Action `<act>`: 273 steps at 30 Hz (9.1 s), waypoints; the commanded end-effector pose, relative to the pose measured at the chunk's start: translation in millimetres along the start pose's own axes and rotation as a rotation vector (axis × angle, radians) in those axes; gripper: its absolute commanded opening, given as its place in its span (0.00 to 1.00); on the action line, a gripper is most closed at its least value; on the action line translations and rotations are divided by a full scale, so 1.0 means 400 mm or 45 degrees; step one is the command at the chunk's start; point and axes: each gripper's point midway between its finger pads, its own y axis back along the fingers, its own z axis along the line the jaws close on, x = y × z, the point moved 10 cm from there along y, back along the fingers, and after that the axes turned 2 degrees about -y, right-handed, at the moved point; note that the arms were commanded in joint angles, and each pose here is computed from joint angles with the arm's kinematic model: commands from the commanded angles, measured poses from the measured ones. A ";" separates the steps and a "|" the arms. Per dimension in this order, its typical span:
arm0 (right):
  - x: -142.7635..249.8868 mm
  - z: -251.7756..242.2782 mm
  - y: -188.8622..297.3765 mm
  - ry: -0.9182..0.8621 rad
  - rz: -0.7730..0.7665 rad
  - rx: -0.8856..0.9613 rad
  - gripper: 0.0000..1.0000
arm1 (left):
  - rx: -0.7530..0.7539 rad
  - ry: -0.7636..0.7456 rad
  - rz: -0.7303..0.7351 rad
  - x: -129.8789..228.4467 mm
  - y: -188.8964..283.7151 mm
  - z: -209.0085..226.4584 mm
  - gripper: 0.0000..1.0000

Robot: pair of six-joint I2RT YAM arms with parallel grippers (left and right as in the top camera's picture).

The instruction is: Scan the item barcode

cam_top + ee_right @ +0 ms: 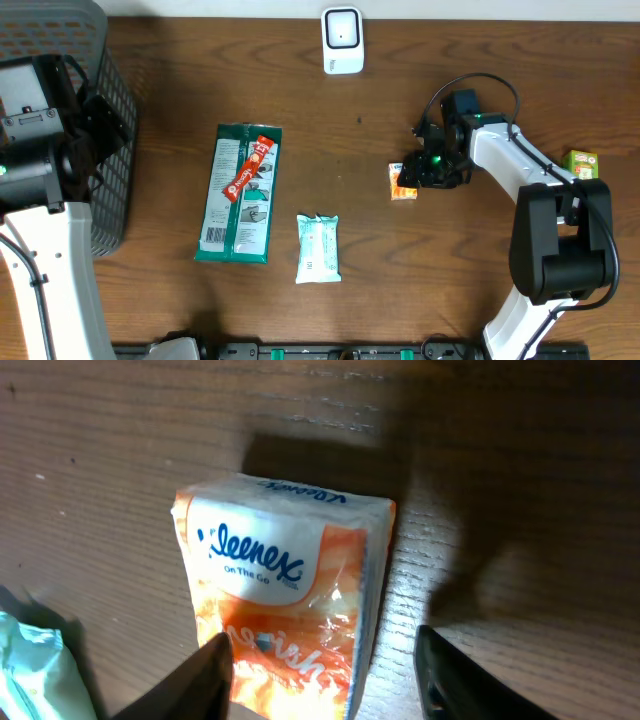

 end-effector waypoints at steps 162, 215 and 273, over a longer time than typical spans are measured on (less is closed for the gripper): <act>-0.532 0.427 -0.040 0.708 -0.904 1.338 0.01 | -0.017 -0.006 -0.009 -0.005 0.000 0.003 0.88; -0.050 -0.054 0.685 -0.465 -0.424 0.663 0.05 | -0.017 -0.006 -0.009 -0.005 0.000 0.003 0.88; -0.048 -0.098 0.192 -0.257 -0.098 -0.084 0.70 | -0.017 -0.006 -0.009 -0.005 0.000 0.003 0.88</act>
